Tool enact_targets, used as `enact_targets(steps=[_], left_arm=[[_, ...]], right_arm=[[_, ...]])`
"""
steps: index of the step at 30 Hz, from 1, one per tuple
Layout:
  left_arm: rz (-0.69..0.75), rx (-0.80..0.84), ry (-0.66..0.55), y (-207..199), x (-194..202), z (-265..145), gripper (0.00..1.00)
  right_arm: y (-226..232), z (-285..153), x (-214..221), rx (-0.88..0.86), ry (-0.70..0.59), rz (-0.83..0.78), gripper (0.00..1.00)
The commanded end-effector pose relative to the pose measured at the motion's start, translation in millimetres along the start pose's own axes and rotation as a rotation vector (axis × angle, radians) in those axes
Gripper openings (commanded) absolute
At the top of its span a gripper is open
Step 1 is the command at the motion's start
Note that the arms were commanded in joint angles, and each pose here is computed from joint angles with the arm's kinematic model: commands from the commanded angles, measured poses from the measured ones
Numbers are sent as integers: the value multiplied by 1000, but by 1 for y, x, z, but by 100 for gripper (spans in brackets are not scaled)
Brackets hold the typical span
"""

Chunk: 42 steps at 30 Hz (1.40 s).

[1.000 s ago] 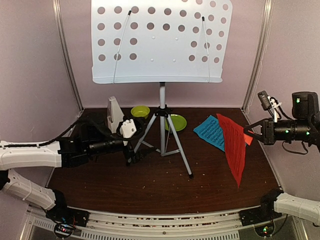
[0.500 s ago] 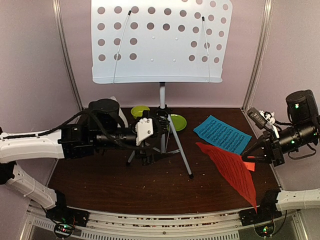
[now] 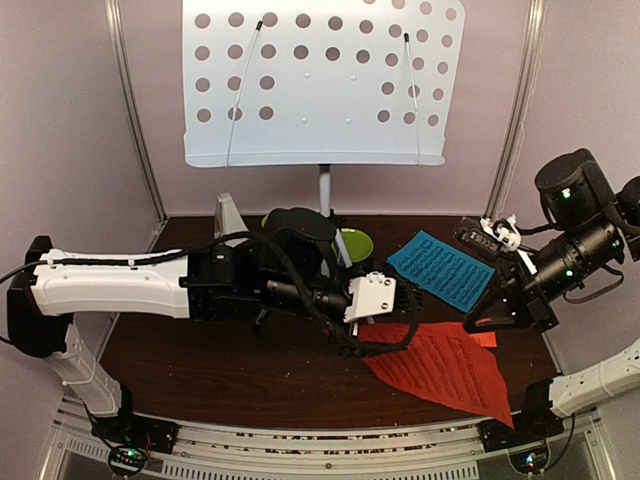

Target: Set up the instrument practice props

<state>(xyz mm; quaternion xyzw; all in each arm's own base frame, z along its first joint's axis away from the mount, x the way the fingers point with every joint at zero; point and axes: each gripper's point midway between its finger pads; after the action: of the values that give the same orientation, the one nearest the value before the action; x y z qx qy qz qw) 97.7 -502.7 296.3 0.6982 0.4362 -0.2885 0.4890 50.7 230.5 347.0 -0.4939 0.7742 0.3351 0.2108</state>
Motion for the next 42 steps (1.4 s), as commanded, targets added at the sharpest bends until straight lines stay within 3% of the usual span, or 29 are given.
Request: enact_targets(steps=[1, 7, 11, 12, 16, 18, 21, 30, 39, 42], left_arm=[[-4, 62, -5, -11, -14, 6, 71], [2, 80, 26, -20, -14, 17, 38], [-7, 86, 38, -23, -15, 18, 6], [-14, 78, 40, -22, -14, 16, 2], [-67, 7, -6, -14, -13, -2, 0], [-118, -15, -67, -6, -19, -18, 0], [-189, -44, -114, 5, -17, -34, 0], [-347, -129, -329, 37, -32, -98, 0], [-448, -171, -544, 58, -56, -153, 0], [-462, -158, -591, 59, -62, -160, 0]], right_arm=[[-2, -7, -9, 34, -14, -46, 0], [-1, -1, -15, 27, -2, -74, 0], [-2, -6, -28, 45, -67, -96, 0], [-5, -8, -33, 69, -95, -97, 4], [-24, -33, -57, 210, -289, -79, 62], [-30, -48, -70, 256, -430, -71, 80], [-28, -66, -82, 258, -618, -87, 98], [-32, -80, -76, 268, -921, -151, 100], [-44, -48, -61, 220, -1092, -150, 100], [-46, -32, -67, 211, -1093, -165, 100]])
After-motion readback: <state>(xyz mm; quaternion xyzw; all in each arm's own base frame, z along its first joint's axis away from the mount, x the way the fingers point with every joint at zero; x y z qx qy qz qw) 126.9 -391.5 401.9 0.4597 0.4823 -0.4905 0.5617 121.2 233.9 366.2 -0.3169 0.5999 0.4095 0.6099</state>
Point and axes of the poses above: each gripper's point midway between its finger pads, its own z axis out along the fingers, its own y axis along the line the jaws close on, x = y × z, and after that the axes turned 2 degrees about -z, right-handed
